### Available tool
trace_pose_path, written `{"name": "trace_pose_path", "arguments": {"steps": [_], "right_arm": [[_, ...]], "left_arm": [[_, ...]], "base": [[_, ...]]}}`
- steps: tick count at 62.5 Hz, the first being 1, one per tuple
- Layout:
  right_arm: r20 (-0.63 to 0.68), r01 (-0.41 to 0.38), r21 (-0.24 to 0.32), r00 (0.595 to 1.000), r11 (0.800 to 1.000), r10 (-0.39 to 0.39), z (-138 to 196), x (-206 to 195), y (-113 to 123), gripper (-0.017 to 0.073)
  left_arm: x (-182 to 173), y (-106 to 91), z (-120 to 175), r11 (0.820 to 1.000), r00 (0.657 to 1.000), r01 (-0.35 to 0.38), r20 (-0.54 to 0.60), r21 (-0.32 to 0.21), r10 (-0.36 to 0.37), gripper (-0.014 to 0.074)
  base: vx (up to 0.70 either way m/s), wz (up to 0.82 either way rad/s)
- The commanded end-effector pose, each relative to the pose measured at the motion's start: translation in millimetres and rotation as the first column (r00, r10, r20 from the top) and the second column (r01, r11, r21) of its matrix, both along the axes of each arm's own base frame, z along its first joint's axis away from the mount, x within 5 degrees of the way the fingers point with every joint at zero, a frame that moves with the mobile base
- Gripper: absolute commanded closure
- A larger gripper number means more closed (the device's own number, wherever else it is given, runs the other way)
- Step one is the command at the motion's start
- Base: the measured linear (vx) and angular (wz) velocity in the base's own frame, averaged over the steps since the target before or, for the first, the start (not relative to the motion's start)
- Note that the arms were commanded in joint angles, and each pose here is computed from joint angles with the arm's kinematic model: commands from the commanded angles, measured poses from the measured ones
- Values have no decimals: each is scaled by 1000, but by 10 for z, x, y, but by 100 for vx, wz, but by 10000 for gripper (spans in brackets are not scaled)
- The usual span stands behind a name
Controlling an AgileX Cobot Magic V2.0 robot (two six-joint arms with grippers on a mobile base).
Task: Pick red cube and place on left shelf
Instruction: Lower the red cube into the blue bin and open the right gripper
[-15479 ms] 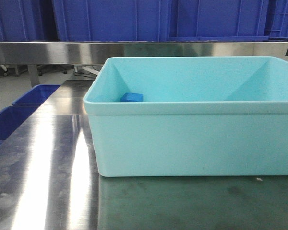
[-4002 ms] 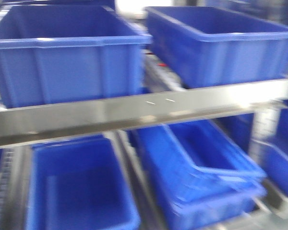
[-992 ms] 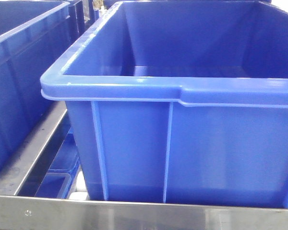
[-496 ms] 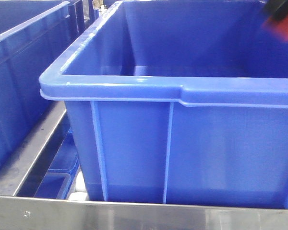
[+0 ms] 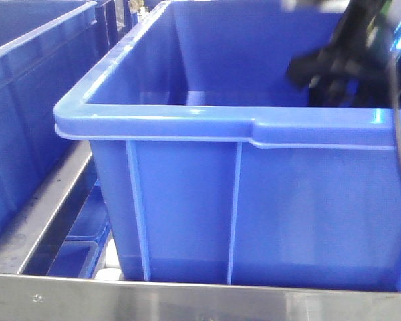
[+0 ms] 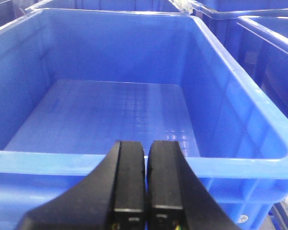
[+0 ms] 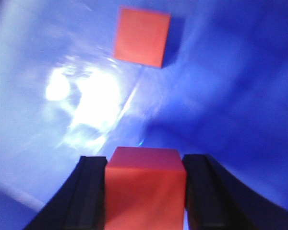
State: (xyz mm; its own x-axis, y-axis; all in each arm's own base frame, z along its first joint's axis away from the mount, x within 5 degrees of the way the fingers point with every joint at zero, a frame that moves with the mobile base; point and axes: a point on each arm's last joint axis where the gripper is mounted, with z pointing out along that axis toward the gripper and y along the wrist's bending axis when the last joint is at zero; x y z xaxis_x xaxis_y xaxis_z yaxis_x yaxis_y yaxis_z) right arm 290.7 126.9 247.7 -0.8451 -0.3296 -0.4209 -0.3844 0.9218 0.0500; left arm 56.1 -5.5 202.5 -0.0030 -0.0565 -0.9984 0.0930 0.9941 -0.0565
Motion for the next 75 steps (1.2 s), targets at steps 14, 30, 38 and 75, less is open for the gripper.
{"name": "trace_pose_path", "arguments": {"steps": [14,30,38,75], "right_arm": [[45,-6,6,999,1000,6,-101,194,71,436],[36,-7,2,999,1000,7,-105,189,70,194],[37,-7,3,999,1000,7,-102,188,69,82],[269,-17,99,963,995,-10,642,-115,-59,181]], "left_arm": [[-2,5,6,1000,997,-2,74,-16,4,492],[-2,5,6,1000,997,-2,74,-16,4,492],[-2,5,6,1000,997,-2,74,-16,4,492],[-2,5,6,1000,997,-2,74,-16,4,492]], "base": [[0,0],[0,0],[0,0],[0,0]]}}
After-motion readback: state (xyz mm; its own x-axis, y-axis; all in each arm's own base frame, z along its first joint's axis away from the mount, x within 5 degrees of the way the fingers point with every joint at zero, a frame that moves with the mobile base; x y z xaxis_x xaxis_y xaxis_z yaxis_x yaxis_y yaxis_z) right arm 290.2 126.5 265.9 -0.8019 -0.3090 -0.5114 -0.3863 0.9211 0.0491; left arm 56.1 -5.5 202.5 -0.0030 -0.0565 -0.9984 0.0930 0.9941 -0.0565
